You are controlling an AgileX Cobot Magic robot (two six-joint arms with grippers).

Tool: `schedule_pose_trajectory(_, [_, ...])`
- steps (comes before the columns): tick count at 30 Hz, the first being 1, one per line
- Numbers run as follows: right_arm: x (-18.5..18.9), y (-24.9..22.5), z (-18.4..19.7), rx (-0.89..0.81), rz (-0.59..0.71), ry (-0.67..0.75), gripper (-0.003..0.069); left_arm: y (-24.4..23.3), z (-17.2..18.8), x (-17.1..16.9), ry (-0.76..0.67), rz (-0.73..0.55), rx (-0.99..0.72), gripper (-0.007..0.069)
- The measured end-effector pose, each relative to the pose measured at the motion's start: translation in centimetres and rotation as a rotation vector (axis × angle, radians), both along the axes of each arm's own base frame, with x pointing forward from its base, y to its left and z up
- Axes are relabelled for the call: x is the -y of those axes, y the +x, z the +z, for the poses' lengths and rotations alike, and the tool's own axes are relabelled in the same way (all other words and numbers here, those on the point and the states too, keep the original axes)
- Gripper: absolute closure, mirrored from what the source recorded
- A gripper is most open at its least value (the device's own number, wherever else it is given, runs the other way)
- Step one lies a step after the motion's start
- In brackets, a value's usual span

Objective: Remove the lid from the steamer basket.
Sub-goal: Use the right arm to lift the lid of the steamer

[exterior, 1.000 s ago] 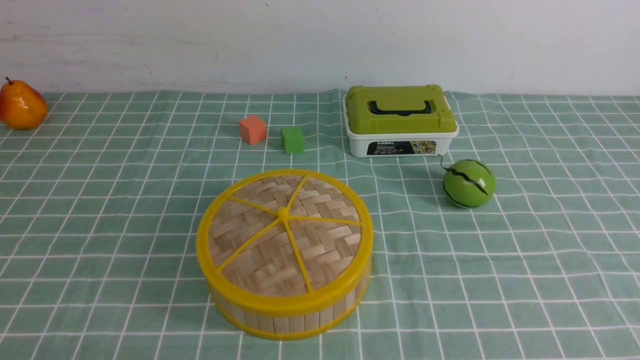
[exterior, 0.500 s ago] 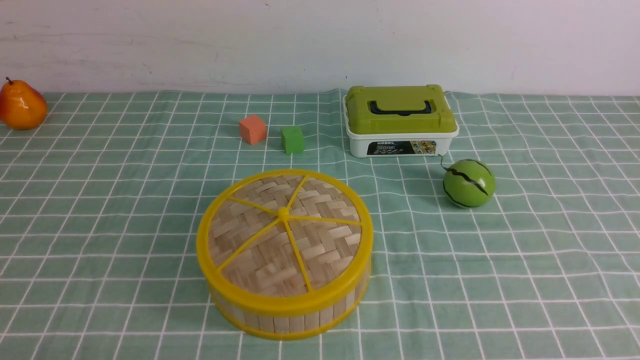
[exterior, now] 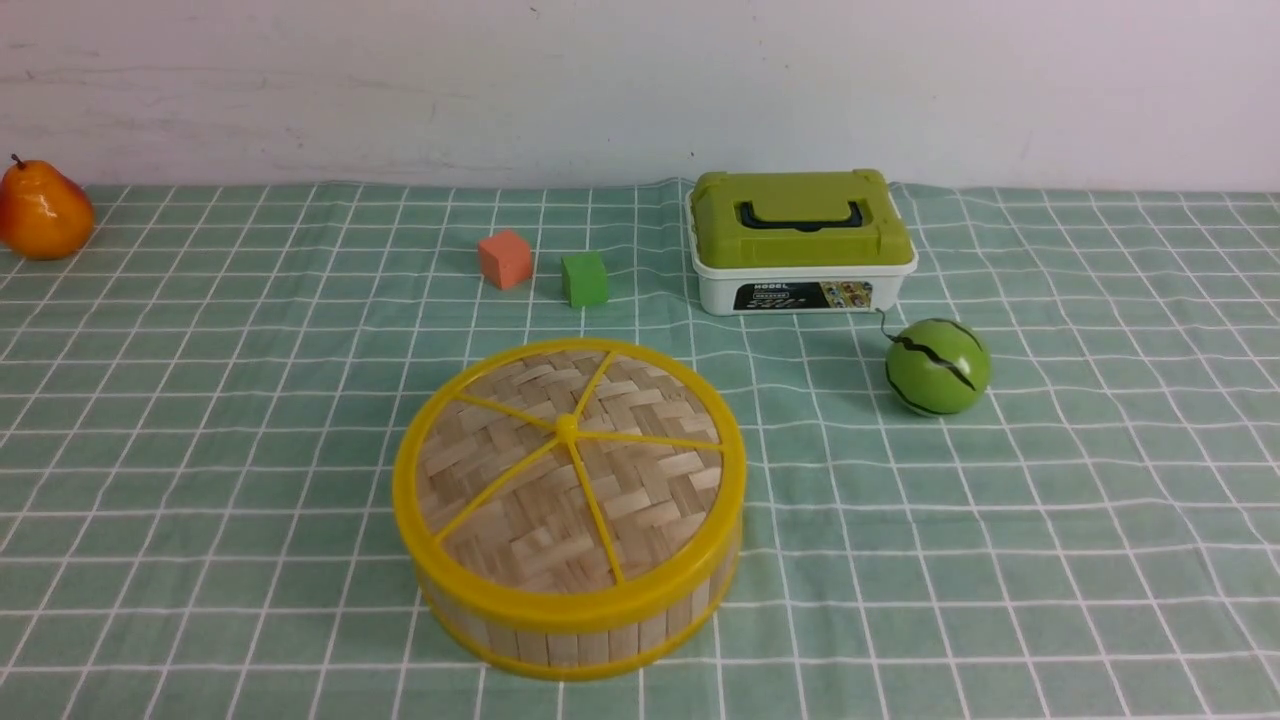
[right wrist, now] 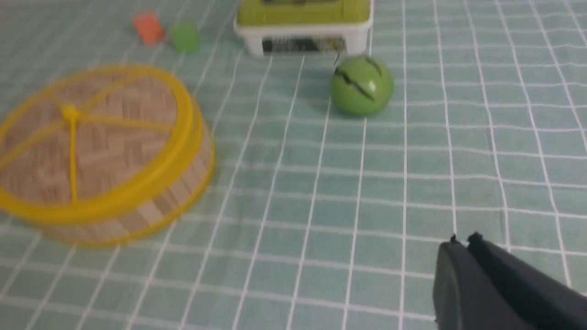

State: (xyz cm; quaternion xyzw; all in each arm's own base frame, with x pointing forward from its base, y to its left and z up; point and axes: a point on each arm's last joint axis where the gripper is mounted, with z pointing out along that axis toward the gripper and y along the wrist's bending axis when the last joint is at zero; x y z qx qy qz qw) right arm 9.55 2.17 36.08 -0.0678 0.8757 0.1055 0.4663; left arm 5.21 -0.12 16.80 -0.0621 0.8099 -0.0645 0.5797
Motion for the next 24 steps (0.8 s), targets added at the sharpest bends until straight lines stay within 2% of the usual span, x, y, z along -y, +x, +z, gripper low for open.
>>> schedule_pose_trajectory(2, [-0.4,2.4,1.8,-0.122,0.104,-0.044,0.0679,0.0,0.0,0.0,0.000,0.000,0.000,0.0386])
schedule_pose_trajectory(4, [-0.7,3.5,2.5,-0.147,0.153,-0.049,0.0678,0.0,0.0,0.0,0.000,0.000,0.000,0.0386])
schedule_pose_trajectory(5, [-1.9,5.6,3.3,-0.192,0.268,-0.055,0.0669,0.0,0.0,0.0,0.000,0.000,0.000,0.0386])
schedule_pose_trajectory(6, [-2.7,6.5,3.5,-0.211,0.328,-0.063,0.0666,0.0,0.0,0.0,0.000,0.000,0.000,0.0386])
schedule_pose_trajectory(10, [-6.0,9.2,3.5,-0.271,0.487,-0.125,0.0659,0.0,0.0,0.0,0.000,0.000,0.000,0.0386])
schedule_pose_trajectory(12, [-7.5,10.3,3.2,-0.303,0.512,-0.160,0.0659,0.0,0.0,0.0,0.000,0.000,0.000,0.0386])
schedule_pose_trajectory(15, [-11.7,13.3,2.2,-0.374,0.515,-0.266,0.0657,0.0,0.0,0.0,0.000,0.000,0.000,0.0386])
schedule_pose_trajectory(17, [-12.9,14.1,1.9,-0.382,0.518,-0.295,0.0656,0.0,0.0,0.0,0.000,0.000,0.000,0.0386])
schedule_pose_trajectory(18, [-14.8,15.3,1.4,-0.388,0.528,-0.335,0.0654,0.0,0.0,0.0,0.000,0.000,0.000,0.0386])
schedule_pose_trajectory(19, [-15.0,15.4,1.4,-0.388,0.531,-0.339,0.0654,0.0,0.0,0.0,0.000,0.000,0.000,0.0386])
schedule_pose_trajectory(20, [-17.1,16.6,0.6,-0.398,0.552,-0.358,0.0645,0.0,0.0,0.0,0.000,0.000,0.000,0.0386])
schedule_pose_trajectory(22, [-18.5,17.2,0.4,-0.389,0.569,-0.363,0.0638,0.0,0.0,0.0,0.000,0.000,0.000,0.0386])
schedule_pose_trajectory(24, [-21.5,18.6,-0.6,-0.382,0.607,-0.371,0.0610,0.0,0.0,0.0,0.000,0.000,0.000,0.0386])
